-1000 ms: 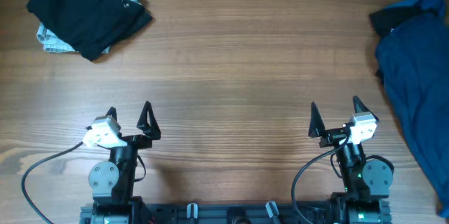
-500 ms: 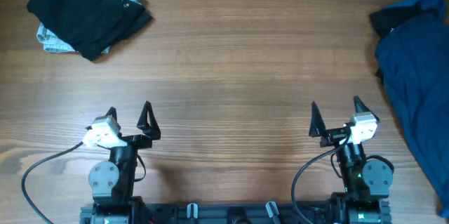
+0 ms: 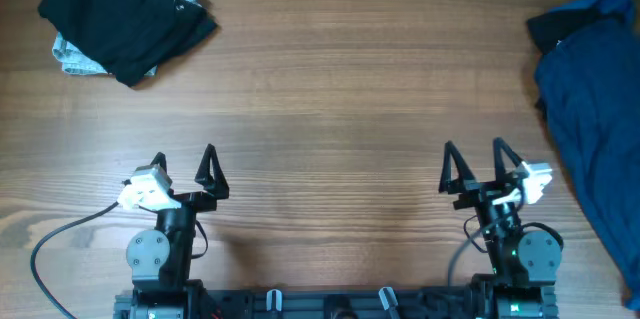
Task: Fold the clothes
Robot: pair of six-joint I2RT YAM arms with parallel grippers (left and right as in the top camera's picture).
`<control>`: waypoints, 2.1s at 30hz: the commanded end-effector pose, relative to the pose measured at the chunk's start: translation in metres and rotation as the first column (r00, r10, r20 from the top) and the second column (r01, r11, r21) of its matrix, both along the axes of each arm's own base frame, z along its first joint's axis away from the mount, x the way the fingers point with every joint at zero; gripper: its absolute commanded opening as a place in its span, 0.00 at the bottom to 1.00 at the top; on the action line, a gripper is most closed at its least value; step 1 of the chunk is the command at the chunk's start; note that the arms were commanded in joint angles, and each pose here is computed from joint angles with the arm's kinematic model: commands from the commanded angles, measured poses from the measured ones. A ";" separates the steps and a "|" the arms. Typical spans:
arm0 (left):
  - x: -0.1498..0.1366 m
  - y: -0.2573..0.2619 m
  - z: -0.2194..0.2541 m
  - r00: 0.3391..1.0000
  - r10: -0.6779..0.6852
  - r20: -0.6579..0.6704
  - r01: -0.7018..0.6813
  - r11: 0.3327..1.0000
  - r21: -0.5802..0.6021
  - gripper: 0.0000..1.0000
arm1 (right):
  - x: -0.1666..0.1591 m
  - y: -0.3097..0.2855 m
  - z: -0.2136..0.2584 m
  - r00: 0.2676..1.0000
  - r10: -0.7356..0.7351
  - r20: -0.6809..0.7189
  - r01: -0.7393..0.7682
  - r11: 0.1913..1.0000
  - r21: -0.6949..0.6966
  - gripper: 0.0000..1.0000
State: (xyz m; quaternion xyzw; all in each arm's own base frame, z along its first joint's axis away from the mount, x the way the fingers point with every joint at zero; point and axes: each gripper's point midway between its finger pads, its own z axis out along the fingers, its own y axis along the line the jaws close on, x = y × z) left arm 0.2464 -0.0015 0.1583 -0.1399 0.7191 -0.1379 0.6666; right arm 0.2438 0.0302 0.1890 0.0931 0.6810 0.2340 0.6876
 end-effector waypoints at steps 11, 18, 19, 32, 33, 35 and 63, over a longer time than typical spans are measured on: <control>0.000 0.001 -0.002 1.000 0.008 -0.002 -0.008 1.000 0.010 1.00 | -0.009 -0.003 0.149 0.958 -0.021 0.286 0.037 0.998 -0.052 1.00; 0.000 0.001 -0.002 1.000 0.008 -0.002 -0.008 1.000 0.010 1.00 | 0.101 -0.040 0.174 0.977 -0.197 -0.078 0.175 0.957 -0.232 1.00; 0.000 0.001 -0.002 1.000 0.008 -0.002 -0.008 1.000 0.010 1.00 | 0.118 -0.047 0.173 0.966 -0.213 -0.145 0.172 0.952 -0.253 1.00; 0.000 0.001 -0.002 1.000 0.008 -0.002 -0.008 1.000 0.009 1.00 | 0.233 -0.140 0.096 0.700 -0.340 -0.628 0.092 0.915 -0.393 1.00; 0.000 0.001 -0.002 1.000 0.008 -0.002 -0.008 1.000 0.010 1.00 | 0.236 -0.147 0.087 0.678 -0.371 -0.634 0.108 0.904 -0.413 1.00; 0.000 0.001 -0.002 1.000 0.008 -0.002 -0.008 1.000 0.010 1.00 | 0.245 -0.159 0.059 0.628 -0.414 -0.659 0.098 0.882 -0.461 1.00; 0.000 0.001 -0.002 1.000 0.008 -0.002 -0.008 1.000 0.010 1.00 | 0.244 -0.237 -0.137 0.167 -0.689 -0.706 0.106 0.724 -0.682 0.81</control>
